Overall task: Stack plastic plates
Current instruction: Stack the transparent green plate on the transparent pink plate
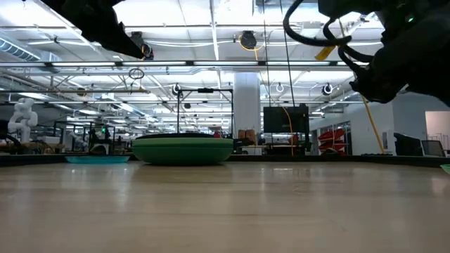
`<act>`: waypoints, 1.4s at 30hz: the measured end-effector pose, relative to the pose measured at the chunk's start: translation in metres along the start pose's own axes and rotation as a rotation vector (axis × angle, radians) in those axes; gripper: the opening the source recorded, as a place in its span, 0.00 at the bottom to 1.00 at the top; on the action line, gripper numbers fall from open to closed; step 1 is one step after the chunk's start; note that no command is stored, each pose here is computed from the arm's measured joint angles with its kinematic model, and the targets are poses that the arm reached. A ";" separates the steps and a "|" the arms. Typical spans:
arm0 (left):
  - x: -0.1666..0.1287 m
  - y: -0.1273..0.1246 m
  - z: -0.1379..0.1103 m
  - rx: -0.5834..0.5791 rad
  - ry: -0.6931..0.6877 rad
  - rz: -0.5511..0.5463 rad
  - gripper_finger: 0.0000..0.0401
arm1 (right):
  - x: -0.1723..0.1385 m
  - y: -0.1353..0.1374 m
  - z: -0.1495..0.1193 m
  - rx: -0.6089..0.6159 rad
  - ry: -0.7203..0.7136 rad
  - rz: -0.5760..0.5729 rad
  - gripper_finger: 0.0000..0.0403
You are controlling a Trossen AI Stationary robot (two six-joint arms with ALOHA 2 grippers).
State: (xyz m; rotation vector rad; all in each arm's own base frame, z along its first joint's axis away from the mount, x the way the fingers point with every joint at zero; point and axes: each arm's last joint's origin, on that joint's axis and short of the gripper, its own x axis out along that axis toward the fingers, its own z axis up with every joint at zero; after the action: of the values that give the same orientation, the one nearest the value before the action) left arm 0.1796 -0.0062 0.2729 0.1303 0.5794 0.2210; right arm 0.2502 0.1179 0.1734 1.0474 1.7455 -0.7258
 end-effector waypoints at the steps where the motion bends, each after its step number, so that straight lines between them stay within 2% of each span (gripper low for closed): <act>1: 0.000 0.000 0.000 0.001 -0.001 0.000 0.31 | 0.000 -0.001 0.001 0.003 -0.016 -0.005 0.27; 8: 0.000 0.000 0.001 0.023 -0.010 0.000 0.31 | 0.001 0.000 0.006 -0.004 -0.104 -0.005 0.37; 15: 0.000 0.000 0.001 0.013 -0.008 0.000 0.31 | 0.013 0.004 0.013 0.013 -0.098 -0.045 0.35; 19: 0.000 0.000 0.001 0.009 -0.006 0.000 0.31 | 0.023 0.006 0.018 -0.017 -0.091 -0.079 0.33; 24: 0.000 0.000 0.001 0.008 -0.006 0.000 0.31 | 0.024 0.007 0.019 -0.030 -0.089 -0.083 0.26; 33: 0.000 0.000 0.001 0.008 -0.006 0.000 0.31 | 0.023 0.006 0.020 -0.042 -0.109 -0.088 0.02; 42: 0.000 0.000 0.001 0.006 -0.008 0.000 0.31 | 0.009 0.014 0.022 -0.136 -0.124 -0.071 0.01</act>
State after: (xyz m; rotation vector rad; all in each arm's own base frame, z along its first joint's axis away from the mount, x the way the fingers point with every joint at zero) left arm 0.1801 -0.0063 0.2736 0.1370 0.5722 0.2188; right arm 0.2701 0.1095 0.1561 0.8349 1.7069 -0.6906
